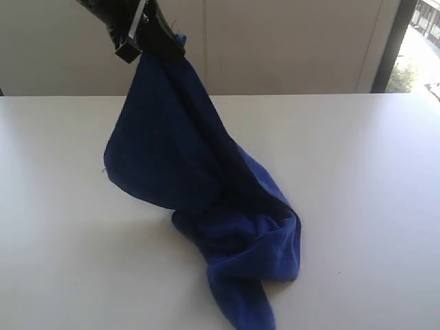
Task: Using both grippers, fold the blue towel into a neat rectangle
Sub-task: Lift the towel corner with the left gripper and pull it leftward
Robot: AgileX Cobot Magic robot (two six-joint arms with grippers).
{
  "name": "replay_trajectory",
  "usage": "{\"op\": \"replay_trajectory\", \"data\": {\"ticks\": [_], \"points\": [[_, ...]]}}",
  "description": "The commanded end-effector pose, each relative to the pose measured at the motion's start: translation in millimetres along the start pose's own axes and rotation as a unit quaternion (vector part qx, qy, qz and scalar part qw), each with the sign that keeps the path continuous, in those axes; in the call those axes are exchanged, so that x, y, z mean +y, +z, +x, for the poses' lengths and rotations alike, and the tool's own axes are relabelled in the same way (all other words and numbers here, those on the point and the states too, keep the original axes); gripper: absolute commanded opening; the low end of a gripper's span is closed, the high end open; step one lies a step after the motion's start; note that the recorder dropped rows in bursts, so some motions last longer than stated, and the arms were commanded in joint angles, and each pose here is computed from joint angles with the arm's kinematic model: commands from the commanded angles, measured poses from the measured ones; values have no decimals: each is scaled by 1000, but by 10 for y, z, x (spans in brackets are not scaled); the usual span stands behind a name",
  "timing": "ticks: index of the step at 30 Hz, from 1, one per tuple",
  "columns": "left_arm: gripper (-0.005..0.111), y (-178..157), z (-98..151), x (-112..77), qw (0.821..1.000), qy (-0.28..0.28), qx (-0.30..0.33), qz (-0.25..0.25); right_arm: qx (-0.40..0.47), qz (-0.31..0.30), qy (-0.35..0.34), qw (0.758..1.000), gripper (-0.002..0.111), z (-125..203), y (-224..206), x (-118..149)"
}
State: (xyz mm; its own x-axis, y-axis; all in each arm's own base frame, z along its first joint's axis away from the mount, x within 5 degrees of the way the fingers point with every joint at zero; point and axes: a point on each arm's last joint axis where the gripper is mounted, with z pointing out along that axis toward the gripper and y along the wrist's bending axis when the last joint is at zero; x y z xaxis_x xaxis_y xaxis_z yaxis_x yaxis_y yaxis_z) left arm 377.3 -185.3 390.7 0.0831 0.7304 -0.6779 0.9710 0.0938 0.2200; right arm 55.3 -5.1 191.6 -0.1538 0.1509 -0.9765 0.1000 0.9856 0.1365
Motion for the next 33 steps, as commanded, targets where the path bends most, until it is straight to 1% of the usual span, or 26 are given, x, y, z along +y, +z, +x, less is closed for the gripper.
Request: {"op": "replay_trajectory", "data": {"ticks": [1,4,6,9,11,16,17,19,21,22,24,26,27,29,31,32,33], "points": [[0,-253,48,-55,1000,-9,14,12,-7,2,-10,1000,0,2,-1,-4],[0,-347,126,-6,999,-28,21,-3,-46,-7,-10,999,0,-69,-5,14],[0,-404,196,38,999,-44,23,-12,-84,-18,5,996,0,-138,-14,31],[0,-512,292,92,997,-74,25,-27,-163,-52,103,980,0,-285,-54,62],[0,-594,340,116,996,-82,24,-37,-201,-69,132,968,0,-356,-83,73],[0,-769,369,113,994,-91,21,-58,-303,-103,139,937,0,-527,-186,99],[0,-798,376,112,994,-91,23,-62,-315,-110,146,931,0,-548,-203,102],[0,-839,385,111,993,-93,24,-67,-319,-113,154,928,0,-555,-208,101],[0,-876,407,117,992,-104,25,-73,-308,-109,155,932,0,-538,-195,98],[0,-887,425,124,991,-110,28,-75,-286,-102,156,940,0,-502,-168,93],[0,-914,483,144,987,-128,44,-85,-251,-93,167,949,0,-481,-143,89],[0,-921,523,153,983,-142,64,-94,-232,-87,175,953,0,-520,-139,91],[0,-926,550,160,981,-145,77,-100,-203,-78,187,958,0,-546,-108,92],[0,-932,572,165,979,-149,89,-106,-111,-50,205,971,0,-566,-2,100],[0,-932,574,165,979,-149,90,-106,-20,-23,205,978,0,-637,115,121],[0,-932,575,166,979,-148,90,-106,60,-5,181,982,0,-735,267,158],[0,-932,575,166,979,-148,90,-106,96,-8,148,984,0,-824,364,198]]}}
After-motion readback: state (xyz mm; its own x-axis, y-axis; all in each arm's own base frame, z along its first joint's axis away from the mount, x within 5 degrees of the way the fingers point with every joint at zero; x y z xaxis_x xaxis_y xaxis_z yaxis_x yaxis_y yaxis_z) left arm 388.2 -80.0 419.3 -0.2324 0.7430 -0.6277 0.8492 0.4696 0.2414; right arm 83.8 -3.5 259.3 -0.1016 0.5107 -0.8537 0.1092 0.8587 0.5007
